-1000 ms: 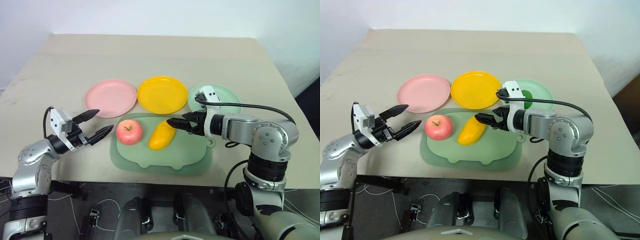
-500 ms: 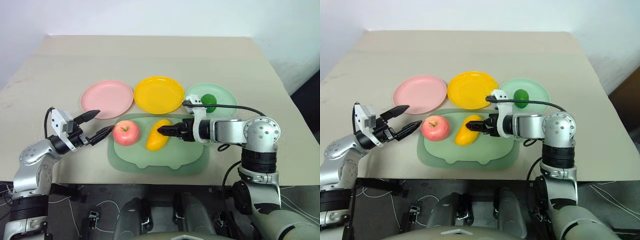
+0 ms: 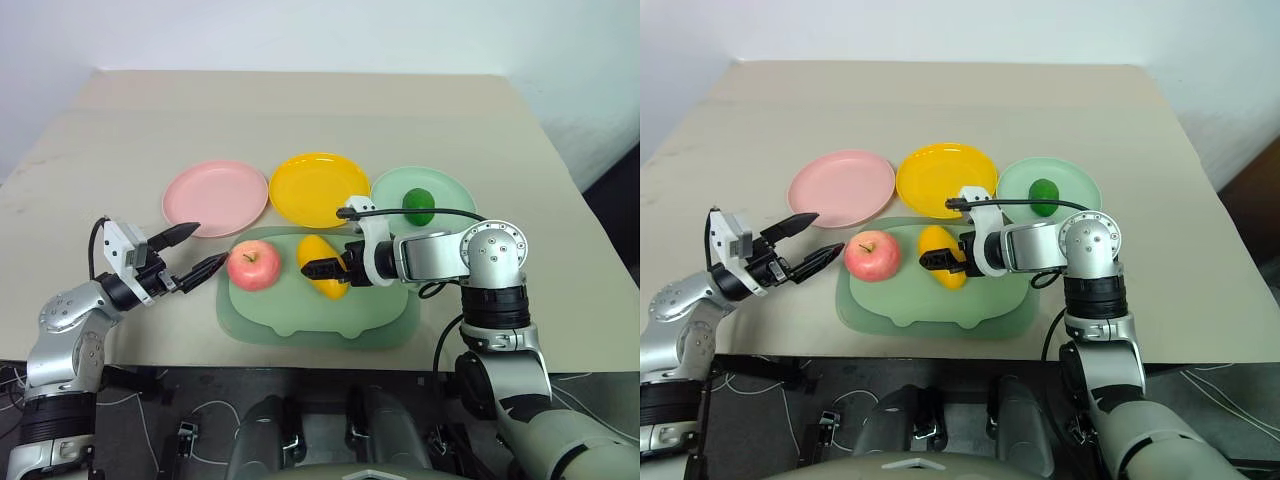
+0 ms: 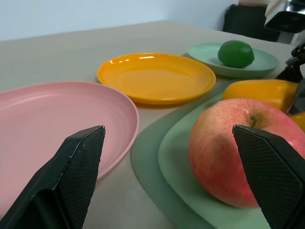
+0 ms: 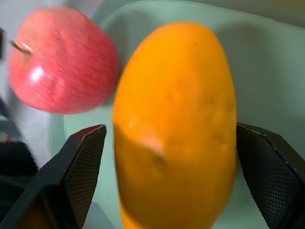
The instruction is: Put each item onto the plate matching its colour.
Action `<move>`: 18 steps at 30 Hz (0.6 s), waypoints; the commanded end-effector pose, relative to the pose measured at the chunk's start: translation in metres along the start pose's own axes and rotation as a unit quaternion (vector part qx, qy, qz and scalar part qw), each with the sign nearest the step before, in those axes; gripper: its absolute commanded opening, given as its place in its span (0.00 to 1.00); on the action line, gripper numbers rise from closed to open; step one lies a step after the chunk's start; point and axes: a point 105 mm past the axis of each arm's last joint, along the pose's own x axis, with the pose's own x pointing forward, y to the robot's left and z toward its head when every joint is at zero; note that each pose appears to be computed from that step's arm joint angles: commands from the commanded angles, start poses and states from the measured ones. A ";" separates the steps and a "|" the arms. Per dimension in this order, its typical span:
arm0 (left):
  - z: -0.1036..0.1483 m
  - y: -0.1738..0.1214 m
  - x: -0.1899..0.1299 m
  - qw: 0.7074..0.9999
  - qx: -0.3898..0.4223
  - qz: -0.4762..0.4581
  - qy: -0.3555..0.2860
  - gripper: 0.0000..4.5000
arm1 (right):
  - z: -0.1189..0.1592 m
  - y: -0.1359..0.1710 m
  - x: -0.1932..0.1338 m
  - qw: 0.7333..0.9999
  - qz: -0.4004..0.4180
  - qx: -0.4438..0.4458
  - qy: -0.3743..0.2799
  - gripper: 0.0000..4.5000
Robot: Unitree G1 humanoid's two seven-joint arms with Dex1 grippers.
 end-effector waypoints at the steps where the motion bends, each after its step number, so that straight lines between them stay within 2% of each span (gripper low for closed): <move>1: 0.012 -0.001 -0.003 1.000 0.025 0.001 -0.012 1.00 | 0.008 0.010 -0.008 0.999 0.003 -0.051 -0.018 0.90; 5: 0.012 0.000 -0.005 1.000 0.024 0.005 -0.012 1.00 | 0.016 0.015 -0.018 0.996 0.014 -0.077 -0.038 0.68; 7: 0.011 0.000 -0.005 1.000 0.024 0.006 -0.011 1.00 | 0.019 0.017 -0.022 0.995 0.021 -0.084 -0.047 0.68; 12: 0.012 -0.001 -0.008 1.000 0.025 0.008 -0.014 1.00 | 0.063 0.017 -0.050 0.982 0.011 -0.133 -0.133 0.68; 18: 0.014 -0.002 -0.010 1.000 0.022 0.011 -0.020 1.00 | 0.090 -0.013 -0.038 0.976 -0.039 -0.140 -0.160 0.68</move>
